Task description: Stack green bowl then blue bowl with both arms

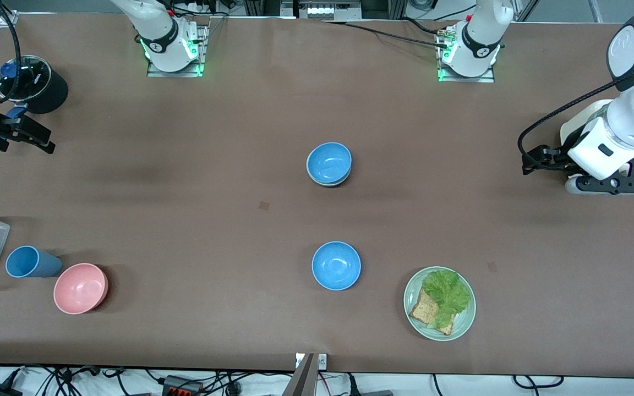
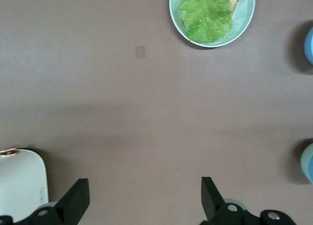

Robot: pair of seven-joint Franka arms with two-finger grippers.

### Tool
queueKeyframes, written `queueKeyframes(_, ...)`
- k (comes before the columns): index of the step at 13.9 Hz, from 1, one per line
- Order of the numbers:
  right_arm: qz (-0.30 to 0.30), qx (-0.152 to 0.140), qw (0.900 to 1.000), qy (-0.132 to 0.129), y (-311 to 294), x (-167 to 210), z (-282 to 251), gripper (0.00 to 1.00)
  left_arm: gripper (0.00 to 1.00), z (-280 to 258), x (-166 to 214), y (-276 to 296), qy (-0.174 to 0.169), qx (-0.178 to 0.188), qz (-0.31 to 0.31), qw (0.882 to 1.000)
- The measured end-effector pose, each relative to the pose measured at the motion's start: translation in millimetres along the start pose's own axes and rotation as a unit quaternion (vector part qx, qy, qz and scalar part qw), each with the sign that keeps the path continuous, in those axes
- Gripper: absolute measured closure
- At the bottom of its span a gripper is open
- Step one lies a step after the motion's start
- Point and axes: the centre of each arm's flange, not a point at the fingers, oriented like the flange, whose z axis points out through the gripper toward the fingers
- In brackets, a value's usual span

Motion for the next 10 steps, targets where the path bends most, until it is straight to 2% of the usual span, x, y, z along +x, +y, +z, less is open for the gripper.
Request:
queueKeyframes(4,0.000,0.000,1.000,0.000,-0.1,0.0,0.0,0.00,0.00,1.0,-0.5,1.0,-0.002,-0.006,0.012,1.000)
queueKeyframes(10,-0.001,0.000,1.000,0.001,-0.7,0.3,-1.2,0.00,0.00,4.2,-5.2,2.5,-0.024,-0.005,0.020,1.000)
